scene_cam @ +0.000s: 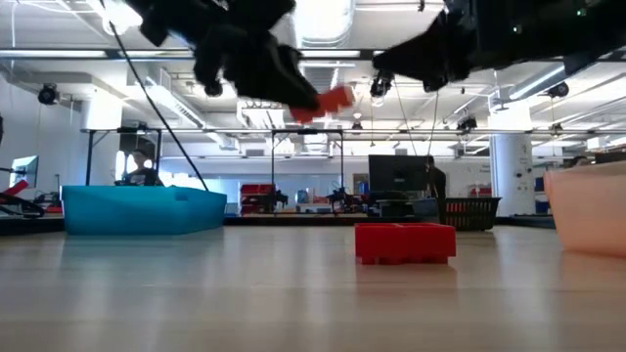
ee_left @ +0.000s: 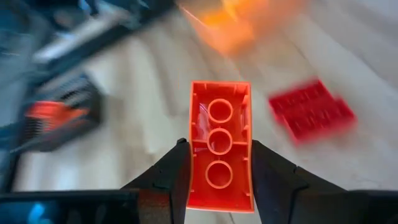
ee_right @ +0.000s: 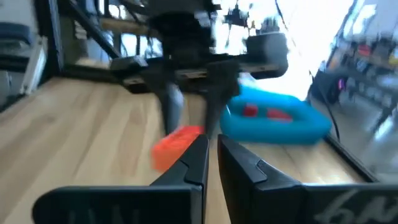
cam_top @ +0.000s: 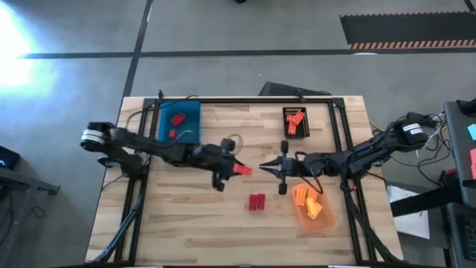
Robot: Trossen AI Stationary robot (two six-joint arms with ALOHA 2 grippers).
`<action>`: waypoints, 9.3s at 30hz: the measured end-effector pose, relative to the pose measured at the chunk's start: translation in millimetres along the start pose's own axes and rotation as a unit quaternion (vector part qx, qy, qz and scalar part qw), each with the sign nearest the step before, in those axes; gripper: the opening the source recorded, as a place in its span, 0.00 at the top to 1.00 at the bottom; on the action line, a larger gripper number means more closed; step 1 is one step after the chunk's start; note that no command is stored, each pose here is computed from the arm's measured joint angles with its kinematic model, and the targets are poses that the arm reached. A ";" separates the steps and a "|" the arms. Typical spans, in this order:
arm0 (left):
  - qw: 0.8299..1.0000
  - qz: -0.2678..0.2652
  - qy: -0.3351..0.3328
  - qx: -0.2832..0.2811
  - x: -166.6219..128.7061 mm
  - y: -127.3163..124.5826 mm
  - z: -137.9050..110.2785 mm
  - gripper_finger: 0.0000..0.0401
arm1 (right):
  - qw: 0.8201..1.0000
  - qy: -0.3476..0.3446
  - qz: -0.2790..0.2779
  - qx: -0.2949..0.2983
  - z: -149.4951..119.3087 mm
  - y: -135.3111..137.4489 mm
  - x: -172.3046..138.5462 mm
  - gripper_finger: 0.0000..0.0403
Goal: Sort & place blocks by color
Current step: Put the orange game piece into the black bin, then put the red game piece into the blue bin
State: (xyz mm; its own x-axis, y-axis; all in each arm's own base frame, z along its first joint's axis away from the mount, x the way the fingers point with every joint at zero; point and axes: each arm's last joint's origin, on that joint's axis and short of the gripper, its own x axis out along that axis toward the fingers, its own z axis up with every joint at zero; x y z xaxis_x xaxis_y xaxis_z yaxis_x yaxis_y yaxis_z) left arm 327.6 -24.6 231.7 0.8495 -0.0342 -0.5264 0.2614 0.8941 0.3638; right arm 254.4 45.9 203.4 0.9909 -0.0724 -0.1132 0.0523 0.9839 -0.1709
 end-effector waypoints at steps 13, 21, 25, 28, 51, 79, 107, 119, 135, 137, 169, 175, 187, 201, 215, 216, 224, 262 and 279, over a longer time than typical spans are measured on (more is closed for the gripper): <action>0.966 0.176 -0.166 -0.090 -50.4 -31.9 2.8 0.71 | 0.995 -0.071 -0.008 -0.063 22.6 13.3 38.5 0.88; 0.949 0.162 -0.221 -0.153 -56.7 -41.6 -2.5 0.71 | 0.991 -0.092 -0.014 -0.094 46.5 18.1 51.6 0.63; 0.948 0.160 -0.228 -0.153 -58.3 -43.2 -2.3 0.71 | 0.990 -0.094 -0.017 -0.106 57.0 17.8 54.5 0.49; 0.947 0.160 -0.231 -0.154 -58.6 -43.1 -2.1 0.71 | 0.990 -0.087 -0.016 -0.110 60.0 17.2 56.4 0.41; 0.941 0.150 -0.265 -0.145 -60.9 -41.8 3.9 0.71 | 0.994 -0.080 -0.016 -0.074 73.3 11.0 65.7 0.55; 0.930 0.296 -0.100 -0.192 -74.9 -40.4 -31.2 0.43 | 0.819 0.270 -0.503 0.057 -16.2 -77.0 35.6 0.69; 0.925 0.296 -0.100 -0.215 -70.8 -41.6 -32.8 0.43 | 0.730 0.355 -0.544 0.212 -25.5 -117.9 14.6 0.35; 0.932 0.218 -0.127 -0.261 -69.5 -49.4 -30.2 0.43 | 0.868 0.422 -0.189 0.180 26.6 -37.5 44.2 0.41; 0.949 0.127 -0.126 -0.261 -65.6 -83.7 -22.0 0.46 | 0.920 0.375 0.054 0.097 63.0 66.0 26.7 0.55; 0.956 0.103 -0.110 -0.253 -59.2 -88.4 -17.4 0.51 | 0.931 0.360 0.042 0.052 64.6 72.0 23.6 0.61; 0.981 0.052 0.049 -0.181 110.3 -127.0 -2.9 1.00 | 0.994 0.084 0.073 0.009 32.8 63.3 -6.0 0.97; 0.979 0.050 0.084 -0.179 95.3 -122.5 -6.3 1.00 | 0.994 0.083 0.073 0.010 33.1 63.8 -5.1 0.97; 0.948 0.019 0.156 -0.277 25.0 -99.4 13.5 1.00 | 0.995 0.071 0.071 0.002 39.8 61.8 -6.8 0.97; 0.725 0.067 0.218 -0.650 14.5 -100.5 14.2 1.00 | 0.994 -0.018 0.023 -0.103 93.6 22.6 -23.3 0.97; 0.691 0.123 0.261 -0.662 53.8 -97.9 42.1 1.00 | 0.994 0.041 0.023 -0.099 85.6 10.3 -36.2 0.97; 0.698 0.118 0.263 -0.655 54.4 -97.9 42.4 1.00 | 0.994 0.040 0.023 -0.102 85.8 10.2 -36.4 0.97; 0.701 0.119 0.266 -0.651 56.6 -97.7 35.9 0.84 | 0.993 0.034 0.023 -0.113 87.7 9.3 -37.9 0.97; 0.730 0.174 0.267 -0.604 88.1 -109.3 7.2 0.69 | 0.994 0.036 0.022 -0.100 87.5 9.1 -38.6 0.97; 0.796 0.292 0.345 -0.404 -40.5 17.8 7.3 0.69 | 0.995 0.044 0.023 -0.087 85.8 9.2 -38.7 0.97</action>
State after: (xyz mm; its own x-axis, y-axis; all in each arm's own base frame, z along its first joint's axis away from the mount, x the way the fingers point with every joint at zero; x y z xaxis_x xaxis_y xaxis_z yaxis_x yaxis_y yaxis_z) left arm 301.2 -10.5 265.1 0.1918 0.4966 -0.8465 -0.7014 0.6727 0.2358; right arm 227.2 71.8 290.2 0.9765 -0.0491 -0.2097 -0.0231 0.9441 -0.3289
